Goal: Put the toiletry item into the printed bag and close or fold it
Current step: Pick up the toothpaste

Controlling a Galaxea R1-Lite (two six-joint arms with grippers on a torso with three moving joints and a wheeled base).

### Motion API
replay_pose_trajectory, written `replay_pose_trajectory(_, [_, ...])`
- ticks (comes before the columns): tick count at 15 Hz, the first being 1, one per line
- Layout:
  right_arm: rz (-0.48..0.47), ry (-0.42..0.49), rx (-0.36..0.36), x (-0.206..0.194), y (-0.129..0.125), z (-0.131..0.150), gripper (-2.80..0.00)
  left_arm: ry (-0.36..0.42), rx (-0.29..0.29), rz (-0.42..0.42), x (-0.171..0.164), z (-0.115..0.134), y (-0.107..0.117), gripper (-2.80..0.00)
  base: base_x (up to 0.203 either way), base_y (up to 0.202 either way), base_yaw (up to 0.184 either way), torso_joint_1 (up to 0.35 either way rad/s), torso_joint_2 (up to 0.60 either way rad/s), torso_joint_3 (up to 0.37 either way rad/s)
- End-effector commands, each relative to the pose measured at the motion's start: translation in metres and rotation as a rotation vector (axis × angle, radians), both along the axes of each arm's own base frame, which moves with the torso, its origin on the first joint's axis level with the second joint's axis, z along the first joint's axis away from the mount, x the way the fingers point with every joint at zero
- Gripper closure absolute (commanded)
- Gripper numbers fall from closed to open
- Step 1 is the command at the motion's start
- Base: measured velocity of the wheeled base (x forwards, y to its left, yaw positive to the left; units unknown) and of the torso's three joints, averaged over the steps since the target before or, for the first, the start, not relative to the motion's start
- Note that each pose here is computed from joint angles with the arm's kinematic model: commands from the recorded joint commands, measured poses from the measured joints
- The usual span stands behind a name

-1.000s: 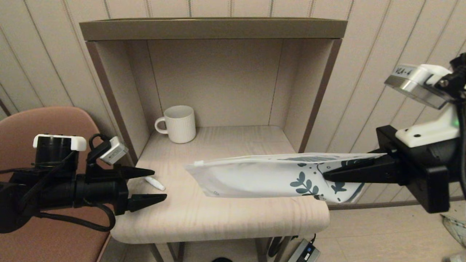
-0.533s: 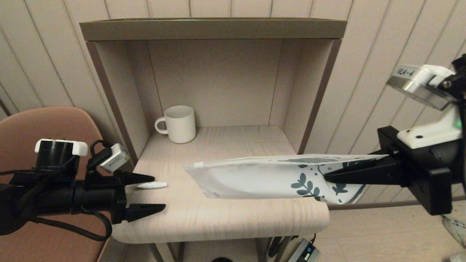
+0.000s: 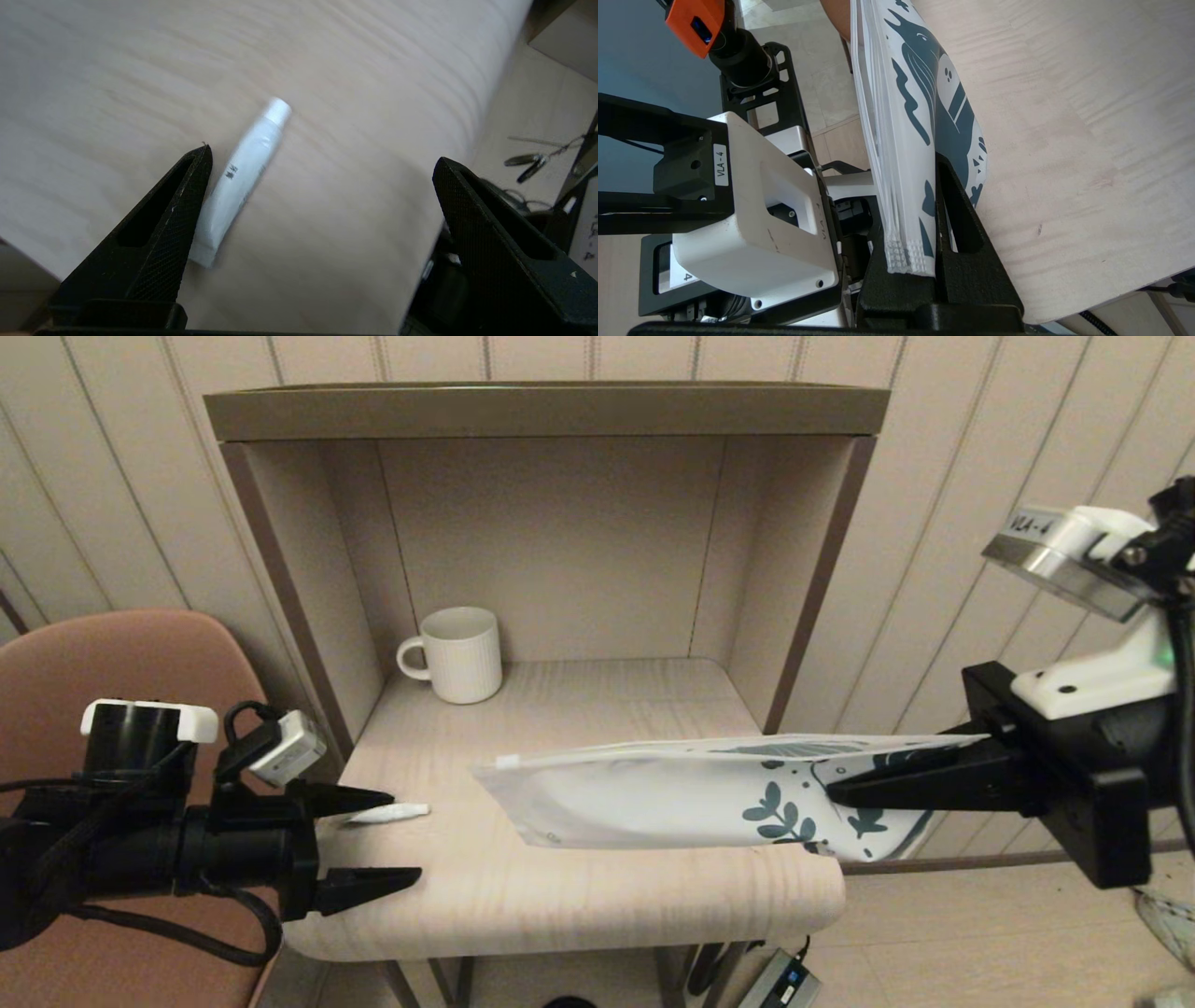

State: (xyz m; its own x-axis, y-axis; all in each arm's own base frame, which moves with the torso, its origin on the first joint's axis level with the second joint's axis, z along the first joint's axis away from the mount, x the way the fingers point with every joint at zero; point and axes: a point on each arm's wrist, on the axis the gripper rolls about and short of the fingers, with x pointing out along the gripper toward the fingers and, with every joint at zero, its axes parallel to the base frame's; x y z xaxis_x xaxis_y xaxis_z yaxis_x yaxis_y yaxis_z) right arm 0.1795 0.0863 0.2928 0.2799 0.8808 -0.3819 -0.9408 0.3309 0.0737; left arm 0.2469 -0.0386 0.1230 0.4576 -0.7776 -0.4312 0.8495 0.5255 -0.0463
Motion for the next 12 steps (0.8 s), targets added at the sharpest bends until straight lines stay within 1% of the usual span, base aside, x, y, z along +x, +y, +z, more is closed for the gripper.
replay_pose_trajectory(1, [0.006, 0.003, 0.0, 0.0, 0.0, -0.001, 0.0, -0.011, 0.002, -0.008, -0.006, 0.001, 0.0, -2.8, 0.0, 0.0, 0.0, 0.0, 0.0, 0.0])
replay_pose_trajectory(5, [0.0, 0.016, -0.004, 0.0, -0.001, -0.005, 0.0, 0.004, 0.002, -0.008, 0.006, -0.003, -0.001, -2.8, 0.0, 0.0, 0.0, 0.0, 0.0, 0.0])
replay_pose_trajectory(9, [0.002, 0.015, -0.004, 0.002, 0.0, -0.004, 0.0, -0.004, 0.001, -0.009, 0.021, -0.003, -0.002, -2.8, 0.0, 0.0, 0.0, 0.0, 0.0, 0.0])
replay_pose_trajectory(12, [0.002, 0.019, -0.006, 0.004, 0.001, -0.005, 0.0, -0.003, 0.004, -0.008, 0.021, -0.004, -0.002, -2.8, 0.0, 0.0, 0.0, 0.0, 0.0, 0.0])
